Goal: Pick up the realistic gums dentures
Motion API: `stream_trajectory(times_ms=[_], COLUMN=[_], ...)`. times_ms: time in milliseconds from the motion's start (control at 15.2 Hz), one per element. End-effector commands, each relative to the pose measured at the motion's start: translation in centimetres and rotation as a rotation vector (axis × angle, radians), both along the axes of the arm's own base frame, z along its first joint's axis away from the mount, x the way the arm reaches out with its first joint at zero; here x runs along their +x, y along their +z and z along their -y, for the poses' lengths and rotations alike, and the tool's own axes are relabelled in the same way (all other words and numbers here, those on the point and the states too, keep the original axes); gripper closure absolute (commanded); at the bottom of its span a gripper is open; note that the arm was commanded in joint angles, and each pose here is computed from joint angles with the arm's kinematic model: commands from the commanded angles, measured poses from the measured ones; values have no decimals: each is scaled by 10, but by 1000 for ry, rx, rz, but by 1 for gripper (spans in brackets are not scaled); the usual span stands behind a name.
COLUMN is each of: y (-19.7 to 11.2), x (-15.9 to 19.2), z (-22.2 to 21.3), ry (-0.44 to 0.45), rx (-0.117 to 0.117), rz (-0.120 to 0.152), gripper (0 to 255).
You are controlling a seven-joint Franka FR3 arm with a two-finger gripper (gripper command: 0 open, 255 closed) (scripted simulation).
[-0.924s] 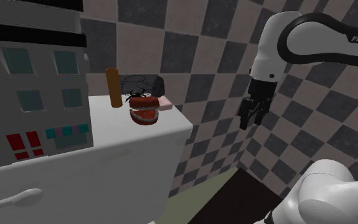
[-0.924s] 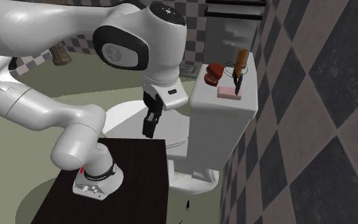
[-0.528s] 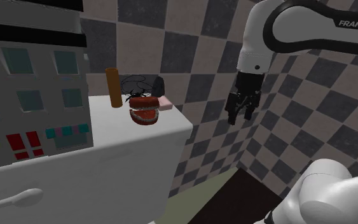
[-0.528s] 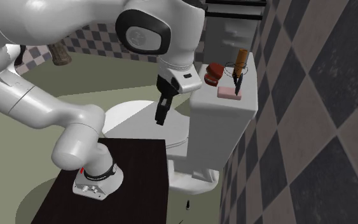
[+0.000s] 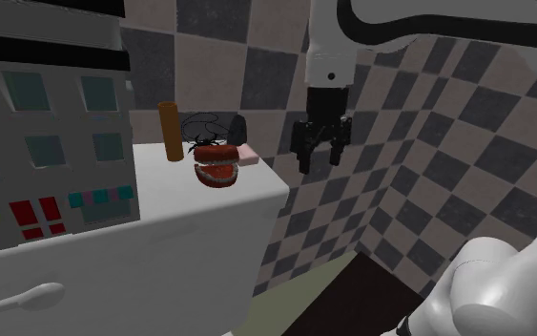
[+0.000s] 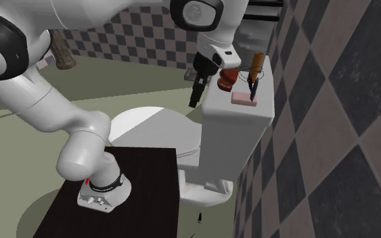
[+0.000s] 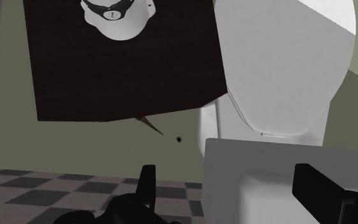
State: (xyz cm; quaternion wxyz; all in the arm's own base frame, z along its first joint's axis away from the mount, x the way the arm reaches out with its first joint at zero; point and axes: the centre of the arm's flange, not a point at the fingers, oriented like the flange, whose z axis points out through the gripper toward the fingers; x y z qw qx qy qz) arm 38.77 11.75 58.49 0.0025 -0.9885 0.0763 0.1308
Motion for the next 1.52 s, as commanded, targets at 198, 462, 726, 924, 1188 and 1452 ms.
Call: stream_trajectory(times_ms=[198,462,726,924,1188,1452], y=[14,22,29,31,10,-9], x=[39,72,105,123,123,123], z=[-57,-103,-150,-175,-175,-175], ry=[9,16,24,28,28,28], rx=[-25,-45,-65,-76,-76,-76], rz=[-33,-60,-86,-100,-100,-100], gripper=[0,0,0,0,0,0])
